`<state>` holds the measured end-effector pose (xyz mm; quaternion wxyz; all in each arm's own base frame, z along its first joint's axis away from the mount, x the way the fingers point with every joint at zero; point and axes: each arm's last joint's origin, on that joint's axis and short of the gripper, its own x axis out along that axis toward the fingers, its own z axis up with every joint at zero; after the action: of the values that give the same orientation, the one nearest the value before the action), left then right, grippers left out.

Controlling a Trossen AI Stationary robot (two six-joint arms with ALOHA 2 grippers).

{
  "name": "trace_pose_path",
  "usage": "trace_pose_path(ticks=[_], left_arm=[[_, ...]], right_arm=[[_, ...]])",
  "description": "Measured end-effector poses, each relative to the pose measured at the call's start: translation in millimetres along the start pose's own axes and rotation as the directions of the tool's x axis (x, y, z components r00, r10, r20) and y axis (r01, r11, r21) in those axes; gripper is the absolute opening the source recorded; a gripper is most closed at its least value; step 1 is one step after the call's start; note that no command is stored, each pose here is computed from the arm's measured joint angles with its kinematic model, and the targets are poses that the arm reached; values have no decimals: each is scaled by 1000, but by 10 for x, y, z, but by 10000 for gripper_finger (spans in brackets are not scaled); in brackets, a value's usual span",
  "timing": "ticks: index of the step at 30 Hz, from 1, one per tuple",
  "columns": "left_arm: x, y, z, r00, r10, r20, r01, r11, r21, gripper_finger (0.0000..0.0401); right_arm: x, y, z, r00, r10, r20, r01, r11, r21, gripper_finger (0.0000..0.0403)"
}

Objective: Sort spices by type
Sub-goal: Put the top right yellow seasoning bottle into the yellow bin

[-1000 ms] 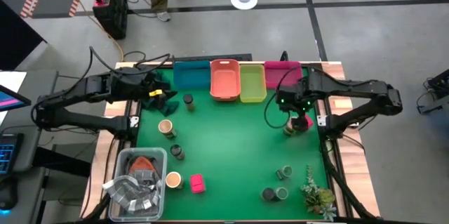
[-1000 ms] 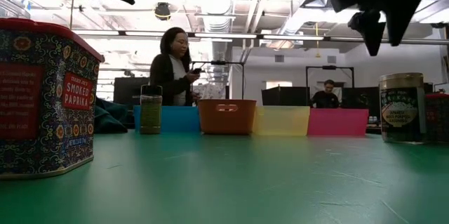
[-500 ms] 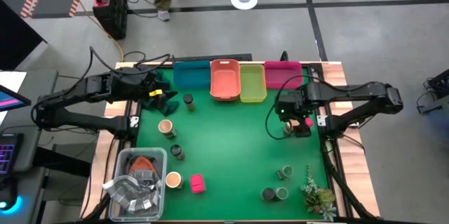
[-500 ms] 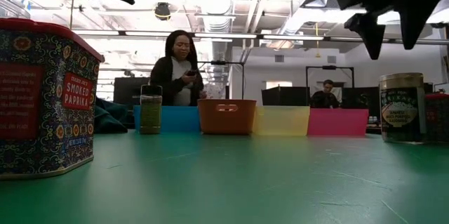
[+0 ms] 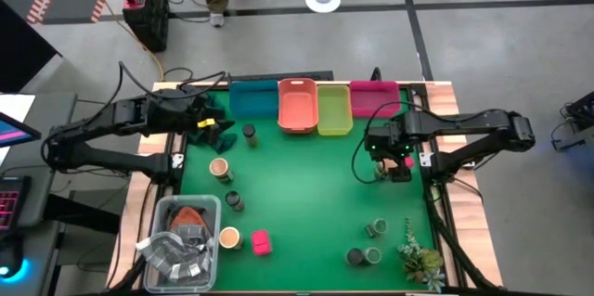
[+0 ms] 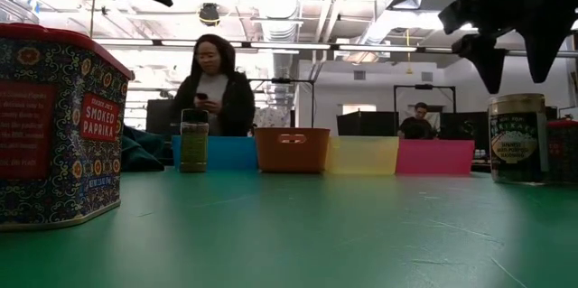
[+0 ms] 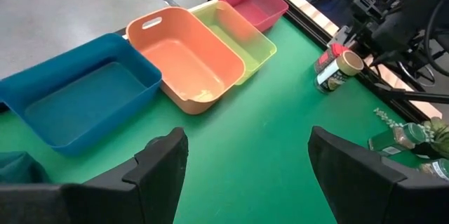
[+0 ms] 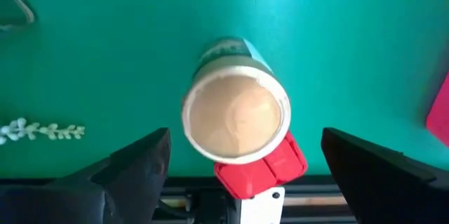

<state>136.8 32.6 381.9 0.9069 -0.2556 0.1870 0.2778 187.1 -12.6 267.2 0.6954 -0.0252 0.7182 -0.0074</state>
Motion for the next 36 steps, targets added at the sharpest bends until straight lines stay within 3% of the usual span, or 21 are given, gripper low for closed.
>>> trace_pose_path(ticks=[14, 22, 31, 36], left_arm=[[0, 13, -20, 1000, 14, -20, -14, 1000, 5, 284], [-1, 28, -44, 999, 29, -43, -29, 1000, 12, 284], [-1, 29, -44, 999, 30, -44, -29, 1000, 12, 284], [-1, 29, -45, 999, 30, -44, -29, 1000, 12, 284]], right_arm=[[6, 35, 58, 997, 50, 52, -49, 999, -19, 400], [293, 84, -25, 998, 45, -46, -46, 998, -31, 400], [465, 143, -10, 999, 43, -20, -44, 998, -47, 399], [526, 148, 10, 999, 41, 10, -41, 999, -28, 369]])
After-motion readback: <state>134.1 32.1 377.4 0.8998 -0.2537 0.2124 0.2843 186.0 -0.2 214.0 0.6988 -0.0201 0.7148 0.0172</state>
